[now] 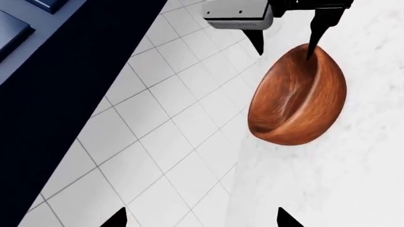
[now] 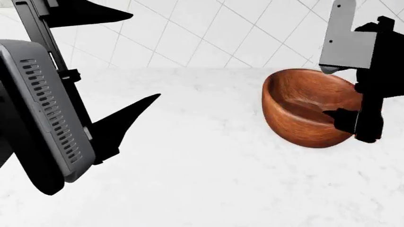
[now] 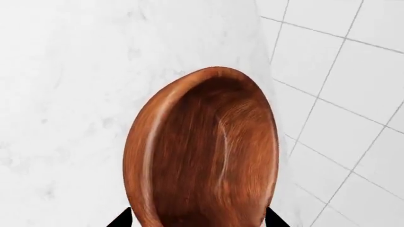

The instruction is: Place the two vegetables and bowl onto the tray for setting up a vegetable dip station.

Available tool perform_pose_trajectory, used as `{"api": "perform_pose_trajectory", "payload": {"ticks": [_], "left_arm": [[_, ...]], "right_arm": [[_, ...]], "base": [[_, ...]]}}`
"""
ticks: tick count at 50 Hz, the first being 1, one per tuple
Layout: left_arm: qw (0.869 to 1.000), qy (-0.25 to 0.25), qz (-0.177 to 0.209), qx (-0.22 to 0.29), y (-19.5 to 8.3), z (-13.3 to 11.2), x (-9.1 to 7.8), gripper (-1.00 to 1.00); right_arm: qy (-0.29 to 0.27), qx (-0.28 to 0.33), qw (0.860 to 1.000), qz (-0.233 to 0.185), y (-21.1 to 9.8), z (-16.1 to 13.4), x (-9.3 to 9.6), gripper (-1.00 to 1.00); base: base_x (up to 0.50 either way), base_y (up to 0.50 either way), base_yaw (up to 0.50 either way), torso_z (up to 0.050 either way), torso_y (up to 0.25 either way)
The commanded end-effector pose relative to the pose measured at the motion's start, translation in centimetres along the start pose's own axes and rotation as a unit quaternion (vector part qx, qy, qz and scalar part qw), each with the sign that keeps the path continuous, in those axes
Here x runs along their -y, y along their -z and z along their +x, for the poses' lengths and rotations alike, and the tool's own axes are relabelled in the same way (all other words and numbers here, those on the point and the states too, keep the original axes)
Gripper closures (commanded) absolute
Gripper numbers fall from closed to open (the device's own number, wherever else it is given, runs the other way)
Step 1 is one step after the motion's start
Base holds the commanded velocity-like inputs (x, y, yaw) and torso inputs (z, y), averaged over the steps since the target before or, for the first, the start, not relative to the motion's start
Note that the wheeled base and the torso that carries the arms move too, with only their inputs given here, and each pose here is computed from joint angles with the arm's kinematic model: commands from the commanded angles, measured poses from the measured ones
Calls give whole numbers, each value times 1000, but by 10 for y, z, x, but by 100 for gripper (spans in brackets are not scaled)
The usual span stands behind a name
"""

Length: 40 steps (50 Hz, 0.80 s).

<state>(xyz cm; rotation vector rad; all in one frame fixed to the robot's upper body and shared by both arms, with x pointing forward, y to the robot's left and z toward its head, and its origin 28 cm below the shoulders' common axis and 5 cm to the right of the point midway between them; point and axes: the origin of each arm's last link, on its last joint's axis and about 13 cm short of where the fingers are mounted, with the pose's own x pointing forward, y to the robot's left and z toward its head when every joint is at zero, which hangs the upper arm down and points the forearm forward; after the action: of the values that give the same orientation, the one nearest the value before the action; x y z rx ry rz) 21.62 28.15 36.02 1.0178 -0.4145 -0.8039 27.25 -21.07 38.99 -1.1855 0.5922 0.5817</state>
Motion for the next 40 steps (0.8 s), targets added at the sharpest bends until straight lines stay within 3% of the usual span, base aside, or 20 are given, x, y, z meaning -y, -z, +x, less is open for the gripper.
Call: {"api": "perform_pose_trajectory", "payload": {"ticks": [1, 11, 24, 40], "left_arm": [[1000, 2, 7, 3, -2, 0, -3, -100], [1000, -1, 13, -2, -7, -4, -5, -100], [1000, -4, 13, -4, -10, -7, -4, -100], [1000, -7, 15, -4, -12, -8, -5, -100]], "right_arm": [[-67, -134, 988, -26, 10, -13, 10, -100], [-83, -139, 986, -50, 4, -5, 16, -100], [-113, -121, 985, -54, 8, 39, 1, -100], [-114, -117, 985, -61, 12, 52, 1, -100]], "base": [[0, 0, 0, 0, 0], [0, 0, 0, 0, 0], [0, 0, 0, 0, 0], [0, 0, 0, 0, 0]]}}
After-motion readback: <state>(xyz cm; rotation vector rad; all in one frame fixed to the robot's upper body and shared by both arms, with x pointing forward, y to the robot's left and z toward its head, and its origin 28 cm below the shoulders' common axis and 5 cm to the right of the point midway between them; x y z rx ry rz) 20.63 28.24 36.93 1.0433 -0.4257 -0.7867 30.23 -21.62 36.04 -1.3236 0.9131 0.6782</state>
